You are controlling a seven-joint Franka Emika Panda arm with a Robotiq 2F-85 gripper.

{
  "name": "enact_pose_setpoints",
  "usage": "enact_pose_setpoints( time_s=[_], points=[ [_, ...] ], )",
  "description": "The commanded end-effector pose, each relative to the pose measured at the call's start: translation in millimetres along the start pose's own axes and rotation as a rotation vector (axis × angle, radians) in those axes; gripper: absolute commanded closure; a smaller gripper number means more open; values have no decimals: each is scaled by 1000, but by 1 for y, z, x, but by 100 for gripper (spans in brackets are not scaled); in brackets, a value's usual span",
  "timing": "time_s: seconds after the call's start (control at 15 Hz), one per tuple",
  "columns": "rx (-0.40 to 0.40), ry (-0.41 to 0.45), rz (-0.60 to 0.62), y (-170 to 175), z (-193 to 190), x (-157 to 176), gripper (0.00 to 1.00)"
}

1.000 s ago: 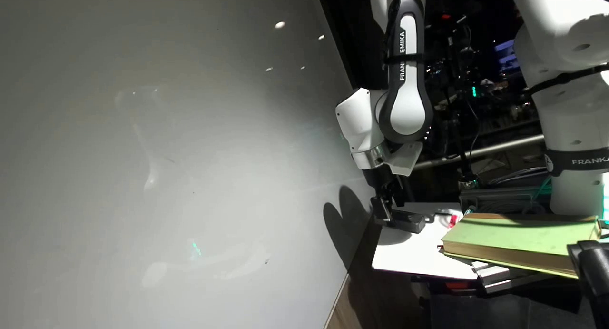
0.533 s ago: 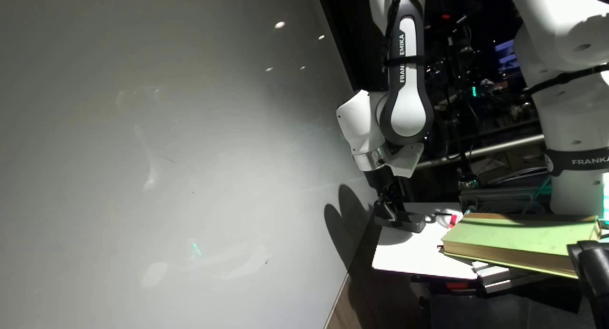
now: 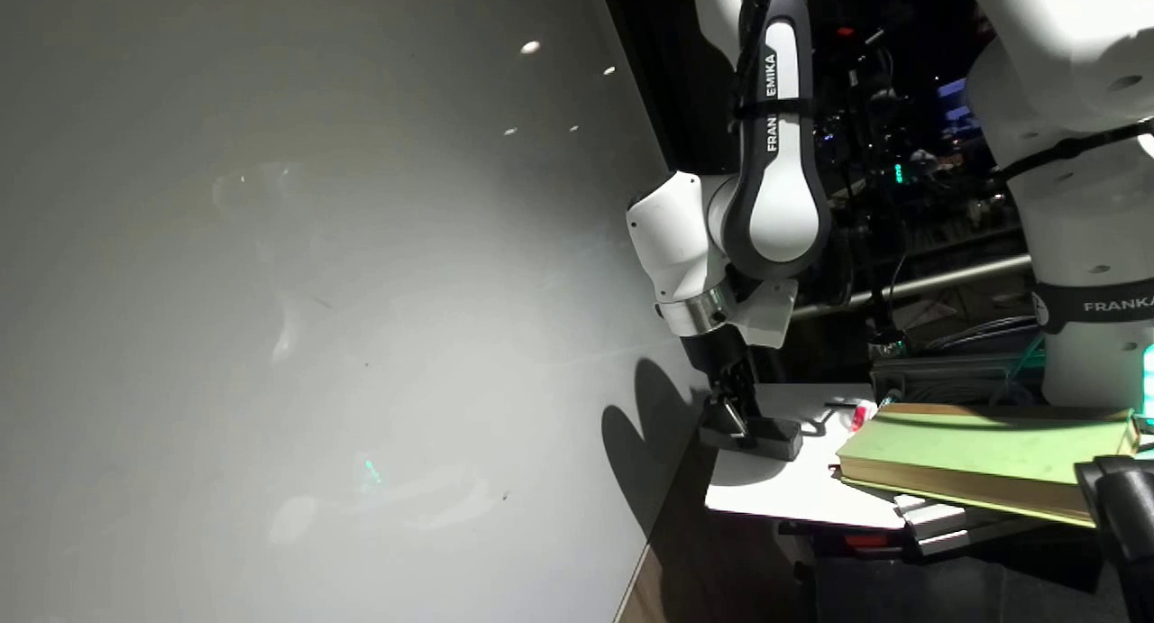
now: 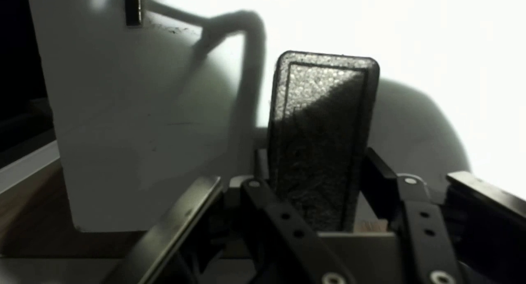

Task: Erase the drawing on the white board

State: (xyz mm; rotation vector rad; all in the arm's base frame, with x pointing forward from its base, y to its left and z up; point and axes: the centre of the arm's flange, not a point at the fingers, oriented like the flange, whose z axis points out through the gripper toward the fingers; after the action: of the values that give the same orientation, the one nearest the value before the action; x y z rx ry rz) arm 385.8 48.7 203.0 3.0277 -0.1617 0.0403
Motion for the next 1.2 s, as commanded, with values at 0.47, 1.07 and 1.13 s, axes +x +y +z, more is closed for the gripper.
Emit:
enact_pose_setpoints(
  time_s=[0.47,1.07,1.13],
  points=[
    [-28,93,-133,-27,-21,-16,70],
    [-63,93,-156,-19,-9,-17,66],
    [-63,90,-149,-19,-8,-17,37]
  ],
)
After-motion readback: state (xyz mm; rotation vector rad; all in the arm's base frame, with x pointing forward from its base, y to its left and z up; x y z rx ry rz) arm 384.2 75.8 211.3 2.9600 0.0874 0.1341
